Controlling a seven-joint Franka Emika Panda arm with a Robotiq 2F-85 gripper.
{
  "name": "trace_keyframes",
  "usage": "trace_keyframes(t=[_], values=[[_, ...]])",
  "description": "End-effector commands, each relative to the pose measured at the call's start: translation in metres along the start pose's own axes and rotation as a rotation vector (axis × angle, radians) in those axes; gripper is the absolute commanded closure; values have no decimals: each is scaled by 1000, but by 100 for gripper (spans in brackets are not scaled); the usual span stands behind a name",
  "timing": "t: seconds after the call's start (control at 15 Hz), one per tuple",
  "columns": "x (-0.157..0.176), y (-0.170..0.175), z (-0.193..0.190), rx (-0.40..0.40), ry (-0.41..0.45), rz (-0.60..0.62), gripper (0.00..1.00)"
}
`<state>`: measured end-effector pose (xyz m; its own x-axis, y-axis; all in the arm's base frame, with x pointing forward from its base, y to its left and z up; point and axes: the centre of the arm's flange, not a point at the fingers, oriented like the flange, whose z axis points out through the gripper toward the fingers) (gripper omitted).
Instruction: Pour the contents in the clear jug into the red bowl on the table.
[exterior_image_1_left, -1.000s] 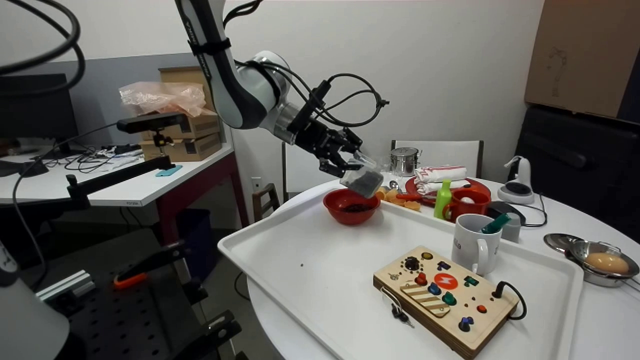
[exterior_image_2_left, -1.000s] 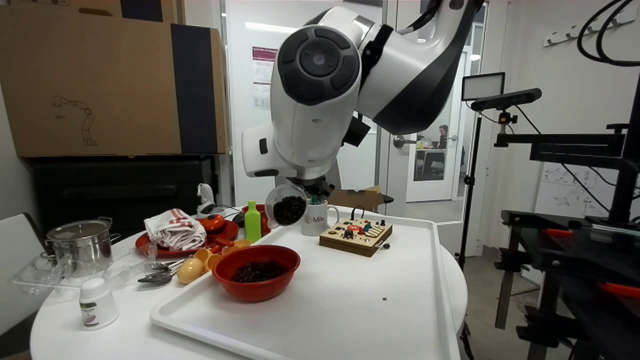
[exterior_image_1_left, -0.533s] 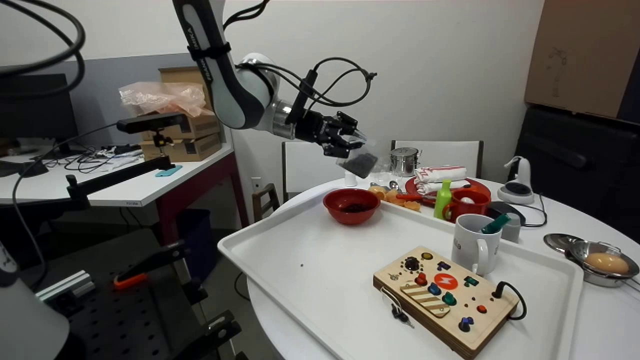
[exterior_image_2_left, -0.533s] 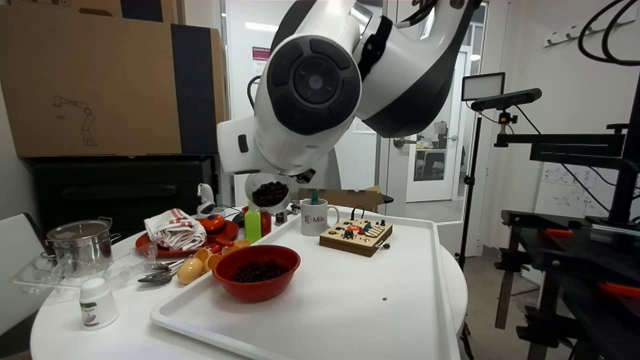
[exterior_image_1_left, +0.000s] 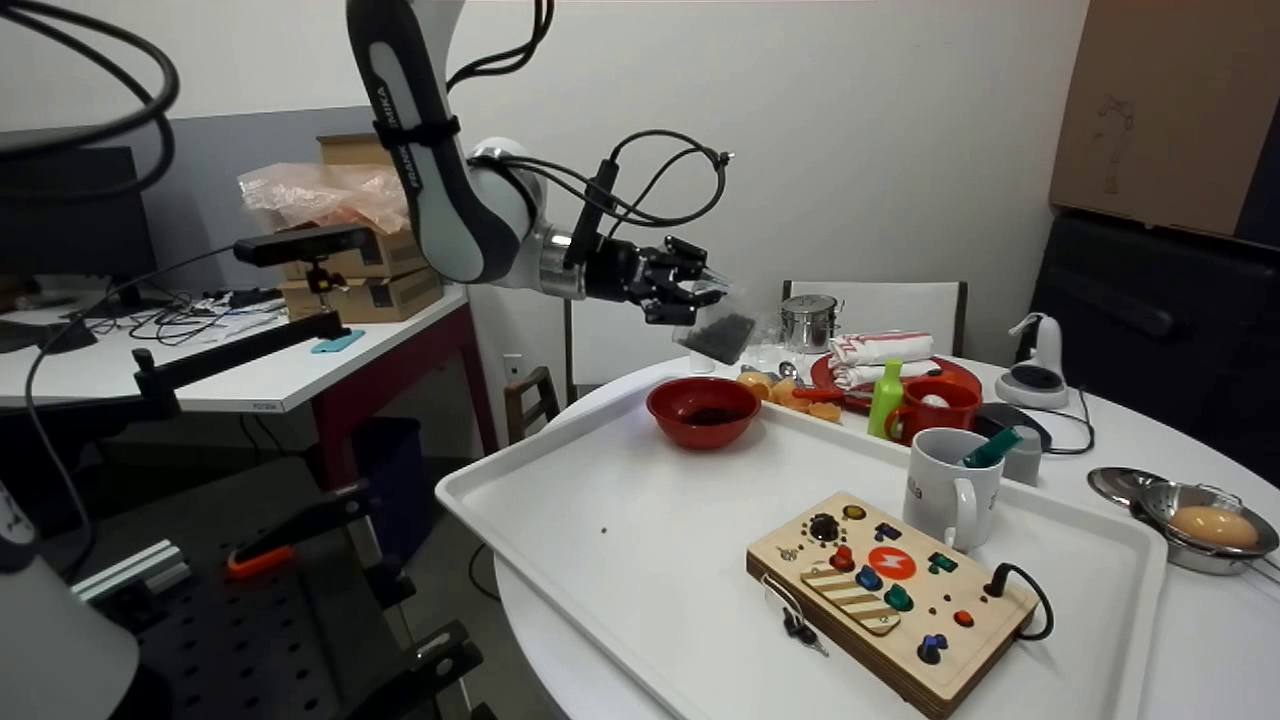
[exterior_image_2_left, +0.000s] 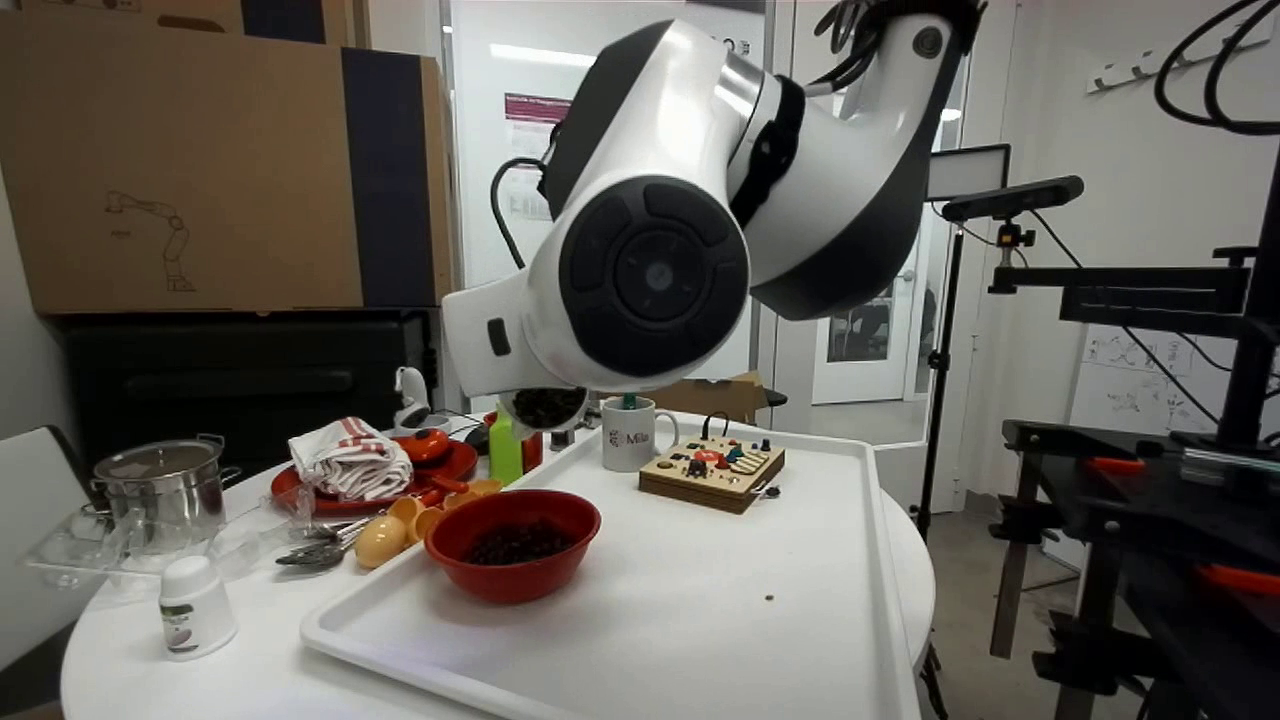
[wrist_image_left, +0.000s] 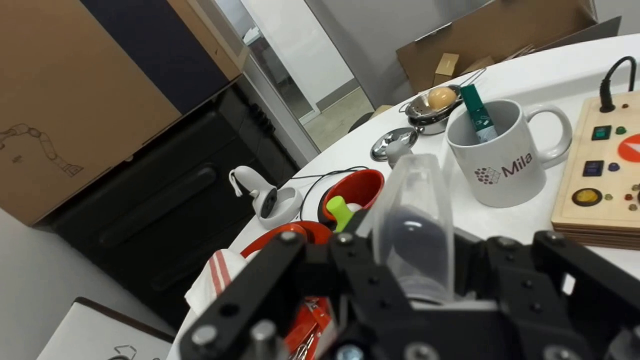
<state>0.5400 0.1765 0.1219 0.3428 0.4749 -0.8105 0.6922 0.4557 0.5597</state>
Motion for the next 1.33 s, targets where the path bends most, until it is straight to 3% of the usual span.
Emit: trace_keyframes(t=[0.0, 0.27, 0.8, 1.27], values=[[11, -10, 18, 7, -43, 23, 90], [16, -13, 26, -17, -64, 57, 90], [28, -23, 23, -206, -112, 53, 90], [37, -41, 36, -250, -153, 70, 90]])
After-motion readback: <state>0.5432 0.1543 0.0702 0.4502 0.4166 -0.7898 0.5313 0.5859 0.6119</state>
